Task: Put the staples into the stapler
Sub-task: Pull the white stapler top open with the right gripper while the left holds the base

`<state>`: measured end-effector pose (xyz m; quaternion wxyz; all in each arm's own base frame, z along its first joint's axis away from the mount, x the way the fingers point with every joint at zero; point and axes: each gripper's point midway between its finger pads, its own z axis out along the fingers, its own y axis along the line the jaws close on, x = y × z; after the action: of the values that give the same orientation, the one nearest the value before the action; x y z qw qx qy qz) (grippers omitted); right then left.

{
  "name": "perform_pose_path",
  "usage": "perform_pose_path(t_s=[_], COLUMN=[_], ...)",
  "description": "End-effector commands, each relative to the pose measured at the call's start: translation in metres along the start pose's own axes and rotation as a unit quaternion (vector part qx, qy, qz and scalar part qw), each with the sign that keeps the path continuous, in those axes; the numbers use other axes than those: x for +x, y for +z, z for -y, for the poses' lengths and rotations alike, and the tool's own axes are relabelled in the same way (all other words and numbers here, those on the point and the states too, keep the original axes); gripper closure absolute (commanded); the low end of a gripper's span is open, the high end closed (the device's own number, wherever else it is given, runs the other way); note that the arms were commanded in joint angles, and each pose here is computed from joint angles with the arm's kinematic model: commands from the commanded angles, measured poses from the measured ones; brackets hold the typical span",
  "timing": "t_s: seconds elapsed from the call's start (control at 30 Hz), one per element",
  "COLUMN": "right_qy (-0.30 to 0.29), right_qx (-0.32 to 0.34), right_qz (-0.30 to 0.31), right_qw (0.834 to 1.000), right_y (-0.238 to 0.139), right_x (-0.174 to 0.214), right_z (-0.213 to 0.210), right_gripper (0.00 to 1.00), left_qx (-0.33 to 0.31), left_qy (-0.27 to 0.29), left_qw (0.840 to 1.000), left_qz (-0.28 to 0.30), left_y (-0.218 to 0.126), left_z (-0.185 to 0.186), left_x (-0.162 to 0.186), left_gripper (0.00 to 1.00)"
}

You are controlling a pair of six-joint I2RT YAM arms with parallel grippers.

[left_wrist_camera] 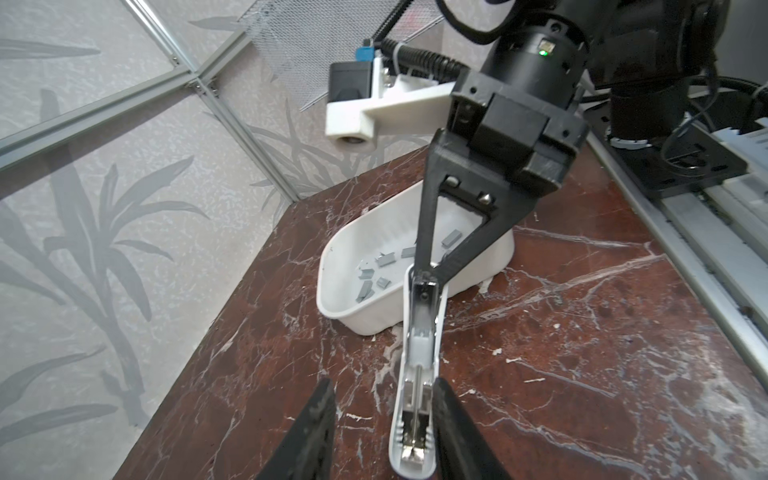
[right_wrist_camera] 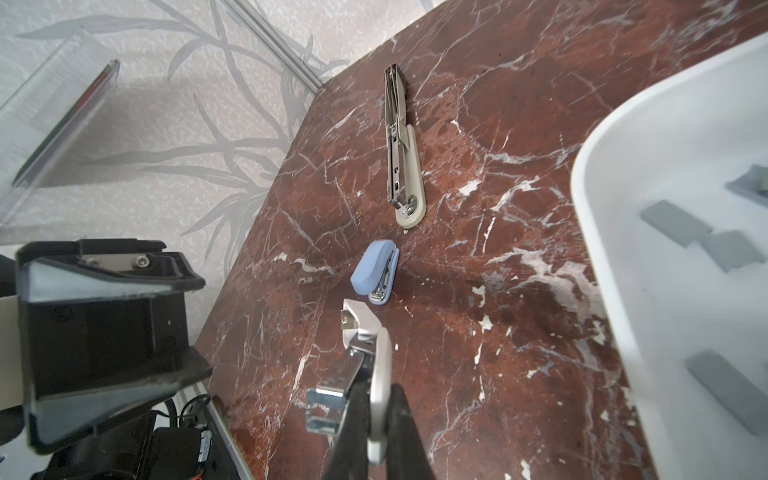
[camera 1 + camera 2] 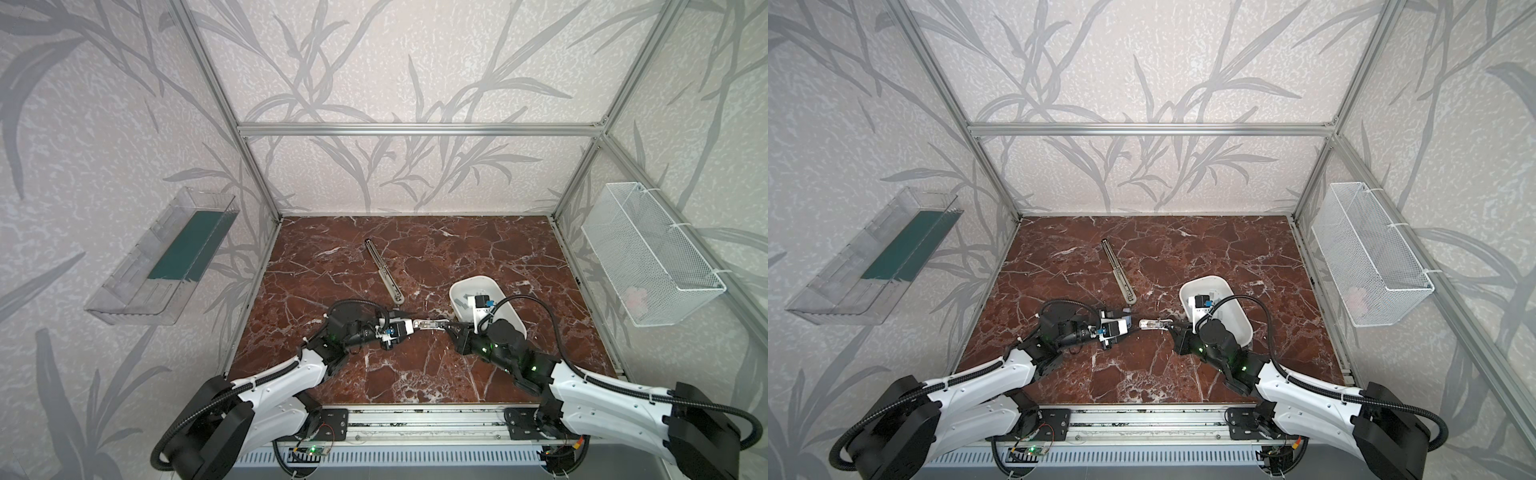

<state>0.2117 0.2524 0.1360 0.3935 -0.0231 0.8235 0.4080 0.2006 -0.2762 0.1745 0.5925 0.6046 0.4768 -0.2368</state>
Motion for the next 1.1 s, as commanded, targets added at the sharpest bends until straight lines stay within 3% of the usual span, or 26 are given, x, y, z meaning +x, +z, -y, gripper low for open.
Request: perform_pose_path(t_s=[0.0,0.57,0.83,1.07], right_qy=[-0.003,-0.016,-0.017,-0.017], right_qx=[-0.035,-0.058,-0.058,-0.051], right_qz=[0.036,0.030,0.027,0.032], right_qw=[0.999,0.998,0.998,0.998], right_y=[0.003,0.007,0.007,0.007], right_x=[-0.018,-0.006,-0.004,-0.005], right_z=[-0.024,-0.038,-0.037,-0.034], right_gripper=[1.00,1.00,1.00,1.00], left_qx=[0.040,0.043,0.028,0.056], left_qy=[0.006,0.004,0.009,0.014], left_qw=[0.999,0.999,0.999,0.998], left_qz=[0.000,-0.019,-0.028,-0.036], left_y=[0.008,0.048,0.054,0.056], left_z=[0.013,0.012,0.008,0.013], left_x=[-0.005,0.015,0.025,0.025], left_gripper=[0.59,0.52,0.62,0.75])
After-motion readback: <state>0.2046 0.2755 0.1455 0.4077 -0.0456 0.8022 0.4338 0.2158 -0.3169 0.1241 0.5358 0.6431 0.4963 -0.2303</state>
